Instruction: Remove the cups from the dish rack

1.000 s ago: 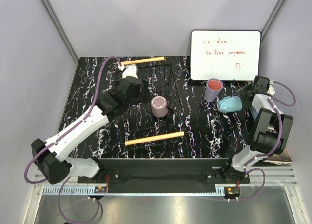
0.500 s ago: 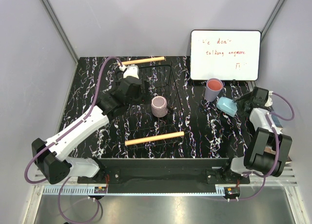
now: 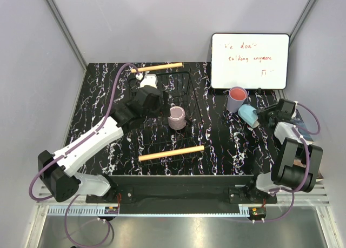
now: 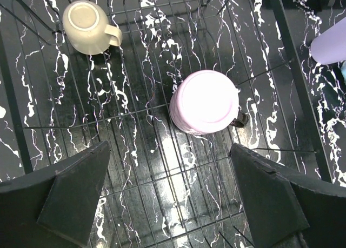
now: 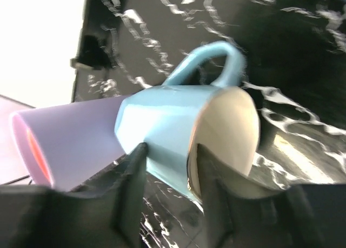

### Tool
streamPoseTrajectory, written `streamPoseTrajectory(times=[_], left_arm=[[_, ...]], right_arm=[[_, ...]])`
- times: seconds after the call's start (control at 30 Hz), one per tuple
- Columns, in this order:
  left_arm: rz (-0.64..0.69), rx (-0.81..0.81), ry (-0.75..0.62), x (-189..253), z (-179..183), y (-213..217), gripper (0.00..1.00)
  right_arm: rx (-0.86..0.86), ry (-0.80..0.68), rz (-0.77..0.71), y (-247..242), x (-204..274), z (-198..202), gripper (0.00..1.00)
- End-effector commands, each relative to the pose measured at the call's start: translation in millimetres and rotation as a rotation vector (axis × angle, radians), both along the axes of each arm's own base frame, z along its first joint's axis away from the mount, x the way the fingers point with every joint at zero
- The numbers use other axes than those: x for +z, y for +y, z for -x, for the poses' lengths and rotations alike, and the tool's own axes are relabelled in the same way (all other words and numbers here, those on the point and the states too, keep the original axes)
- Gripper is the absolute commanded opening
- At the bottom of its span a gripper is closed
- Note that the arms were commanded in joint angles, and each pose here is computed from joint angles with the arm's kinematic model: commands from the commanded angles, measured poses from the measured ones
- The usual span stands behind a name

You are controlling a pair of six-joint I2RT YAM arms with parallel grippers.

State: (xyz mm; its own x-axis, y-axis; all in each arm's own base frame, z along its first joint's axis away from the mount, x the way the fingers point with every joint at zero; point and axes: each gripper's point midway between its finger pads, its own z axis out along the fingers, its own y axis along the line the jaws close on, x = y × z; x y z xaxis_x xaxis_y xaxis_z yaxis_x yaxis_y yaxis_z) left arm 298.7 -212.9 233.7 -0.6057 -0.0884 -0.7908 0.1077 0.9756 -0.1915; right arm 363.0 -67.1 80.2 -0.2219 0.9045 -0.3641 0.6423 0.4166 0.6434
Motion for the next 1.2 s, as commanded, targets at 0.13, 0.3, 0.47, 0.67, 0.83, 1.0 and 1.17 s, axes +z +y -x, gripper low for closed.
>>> streamPoseTrajectory(times=[0.13,0.3,0.47,0.67,0.83,1.0,1.17], left_arm=[[0.006,-0.008,-0.006,-4,-3,-8,0.99],[-0.003,-0.013,0.002,-8,-4,-10,0.99],[-0.006,-0.018,0.007,-8,-4,-13,0.99],[-0.012,-0.027,0.017,-12,-3,-18,0.99],[-0.036,-0.027,0.027,-15,1,-16,0.99],[-0.034,-0.025,0.031,-15,4,-17,0.99],[-0.038,-0.033,0.037,-17,6,-21,0.99]], right_arm=[[0.040,0.011,-0.020,12,-14,4,0.00],[0.034,-0.038,0.002,13,3,11,0.00],[0.011,-0.044,0.076,12,31,23,0.00],[0.023,0.073,0.279,20,66,29,0.00],[0.063,0.207,0.460,22,95,29,0.00],[0.077,0.270,0.528,14,107,28,0.00],[0.098,0.344,0.595,4,108,16,0.00]])
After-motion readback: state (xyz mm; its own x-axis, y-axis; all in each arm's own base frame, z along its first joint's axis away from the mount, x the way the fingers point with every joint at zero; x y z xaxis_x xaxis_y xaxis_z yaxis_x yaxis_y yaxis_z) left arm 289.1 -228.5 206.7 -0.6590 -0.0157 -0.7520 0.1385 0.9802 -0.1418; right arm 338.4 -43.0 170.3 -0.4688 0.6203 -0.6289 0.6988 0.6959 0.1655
